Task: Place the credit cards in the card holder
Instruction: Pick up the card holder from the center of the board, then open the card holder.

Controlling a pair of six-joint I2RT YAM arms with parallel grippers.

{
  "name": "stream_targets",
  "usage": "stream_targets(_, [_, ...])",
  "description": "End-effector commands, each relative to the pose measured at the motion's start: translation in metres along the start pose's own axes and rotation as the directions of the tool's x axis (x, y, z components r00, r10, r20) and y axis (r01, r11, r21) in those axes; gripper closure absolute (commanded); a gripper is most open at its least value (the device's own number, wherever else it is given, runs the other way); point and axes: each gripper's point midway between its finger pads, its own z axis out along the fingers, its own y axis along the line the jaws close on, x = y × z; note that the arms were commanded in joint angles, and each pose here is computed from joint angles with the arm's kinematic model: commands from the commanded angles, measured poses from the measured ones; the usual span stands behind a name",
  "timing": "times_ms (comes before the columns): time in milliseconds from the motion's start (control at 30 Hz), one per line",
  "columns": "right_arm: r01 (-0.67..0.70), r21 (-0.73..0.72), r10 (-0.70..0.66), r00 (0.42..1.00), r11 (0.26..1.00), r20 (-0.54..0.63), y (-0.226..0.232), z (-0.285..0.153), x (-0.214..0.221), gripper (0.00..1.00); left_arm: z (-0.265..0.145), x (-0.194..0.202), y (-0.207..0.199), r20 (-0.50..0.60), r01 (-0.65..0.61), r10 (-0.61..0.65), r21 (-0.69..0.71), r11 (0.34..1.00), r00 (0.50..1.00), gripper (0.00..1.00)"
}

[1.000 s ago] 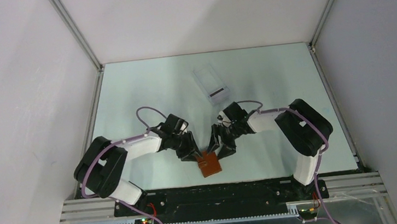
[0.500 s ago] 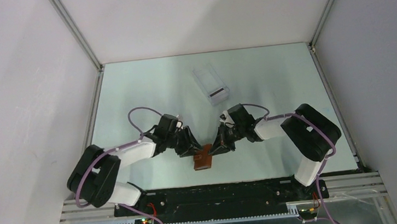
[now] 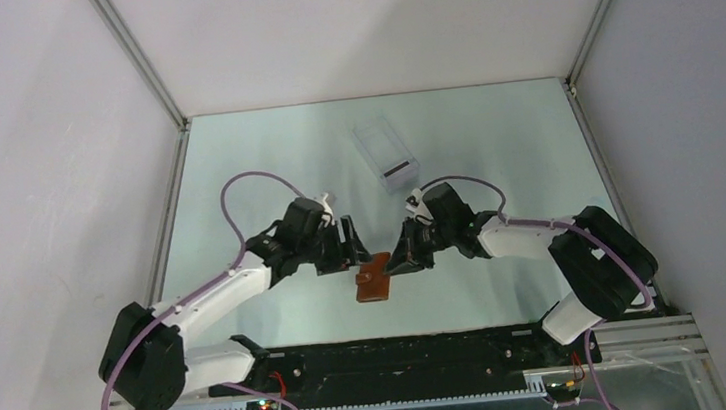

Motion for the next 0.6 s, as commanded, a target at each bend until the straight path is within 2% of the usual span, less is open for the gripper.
stream_targets(0, [0.038,0.016,-0.038,0.999,0.999,0.032,0.011,-0.008,-0.003,1.00,0.000,0.006,-0.003,-0.032,-0.143,0.141,-0.085,0.986,0.989,0.27])
stream_targets(433, [0.040,0.043,-0.041,0.999,0.998,0.032,0.021,-0.013,-0.006,1.00,0.020,0.030,0.003,-0.120,-0.221,0.201,-0.178,0.959,0.972,0.31])
stream_targets(567, [0.043,0.044,-0.044,0.999,0.998,0.024,0.022,-0.015,-0.004,1.00,0.022,0.028,0.019,-0.105,-0.195,0.173,-0.268,0.944,0.979,0.44])
